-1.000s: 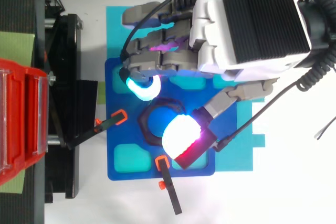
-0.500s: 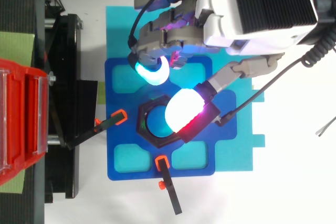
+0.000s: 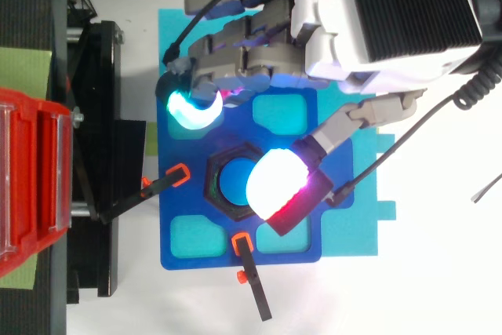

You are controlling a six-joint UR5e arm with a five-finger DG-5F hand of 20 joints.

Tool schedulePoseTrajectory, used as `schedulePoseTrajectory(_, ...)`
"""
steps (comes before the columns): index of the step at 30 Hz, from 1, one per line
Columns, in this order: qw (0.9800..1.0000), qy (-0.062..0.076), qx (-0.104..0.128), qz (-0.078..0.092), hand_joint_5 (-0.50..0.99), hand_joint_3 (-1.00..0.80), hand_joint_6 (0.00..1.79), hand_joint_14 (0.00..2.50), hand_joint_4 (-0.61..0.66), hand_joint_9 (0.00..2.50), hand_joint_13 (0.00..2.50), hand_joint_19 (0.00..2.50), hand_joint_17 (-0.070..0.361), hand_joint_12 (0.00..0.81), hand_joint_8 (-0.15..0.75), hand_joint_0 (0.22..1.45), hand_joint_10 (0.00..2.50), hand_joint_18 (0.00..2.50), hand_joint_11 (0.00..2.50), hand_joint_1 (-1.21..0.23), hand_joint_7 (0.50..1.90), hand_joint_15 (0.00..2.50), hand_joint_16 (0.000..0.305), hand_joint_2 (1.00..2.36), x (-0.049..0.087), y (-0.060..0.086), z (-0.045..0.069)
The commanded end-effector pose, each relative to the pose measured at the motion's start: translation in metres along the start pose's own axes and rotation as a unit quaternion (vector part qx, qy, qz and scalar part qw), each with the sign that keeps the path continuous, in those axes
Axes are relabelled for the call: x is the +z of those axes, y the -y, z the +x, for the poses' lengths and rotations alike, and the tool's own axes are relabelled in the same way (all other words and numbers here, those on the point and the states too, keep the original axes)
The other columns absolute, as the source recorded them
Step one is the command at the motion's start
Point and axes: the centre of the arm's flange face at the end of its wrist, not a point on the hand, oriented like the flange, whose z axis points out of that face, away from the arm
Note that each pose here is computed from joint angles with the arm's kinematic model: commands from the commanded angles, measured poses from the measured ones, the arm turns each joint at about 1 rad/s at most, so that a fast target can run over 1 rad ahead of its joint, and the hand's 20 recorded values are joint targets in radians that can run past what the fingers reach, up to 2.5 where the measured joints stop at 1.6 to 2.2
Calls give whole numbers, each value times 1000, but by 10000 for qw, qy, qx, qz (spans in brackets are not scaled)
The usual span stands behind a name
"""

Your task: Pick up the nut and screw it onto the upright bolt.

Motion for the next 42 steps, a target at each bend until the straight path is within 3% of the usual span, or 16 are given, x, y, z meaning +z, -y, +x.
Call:
schedulePoseTrajectory(1, 10000, 24, -8, -56, -102, -500, 502, 0, 240, 1071, 743, 0, 43, 207, 258, 525, 0, 421, 0, -190, 721, 0, 19, 1000, 3, -6, 1)
schedulePoseTrajectory(5, 9999, 58, -8, -123, -83, -500, 503, 0, 245, 1040, 712, 0, 45, 210, 257, 522, 0, 392, 0, -179, 758, 0, 20, 1000, 8, -14, 3)
schedulePoseTrajectory(17, 9998, -148, 57, -114, -44, -500, 504, 0, 265, 1060, 704, 0, 43, 211, 271, 524, 0, 375, 0, -177, 966, 0, 19, 1000, 9, -27, 12)
schedulePoseTrajectory(26, 9996, -266, 82, -65, -13, -500, 505, 0, 189, 1156, 749, 0, 39, 209, 282, 534, 0, 408, 0, -206, 1201, 0, 17, 1000, 6, -25, 15)
schedulePoseTrajectory(38, 9997, -246, 71, 0, 39, -500, 501, 0, 168, 1295, 842, 0, 31, 195, 286, 549, 1, 489, 39, -238, 1450, 0, 14, 1000, 2, -16, 12)
schedulePoseTrajectory(42, 9997, -217, 58, 46, 44, -500, 568, 0, 145, 1359, 895, 0, 28, 182, 284, 552, 0, 539, 47, -247, 1334, 0, 12, 1000, 0, -9, 9)
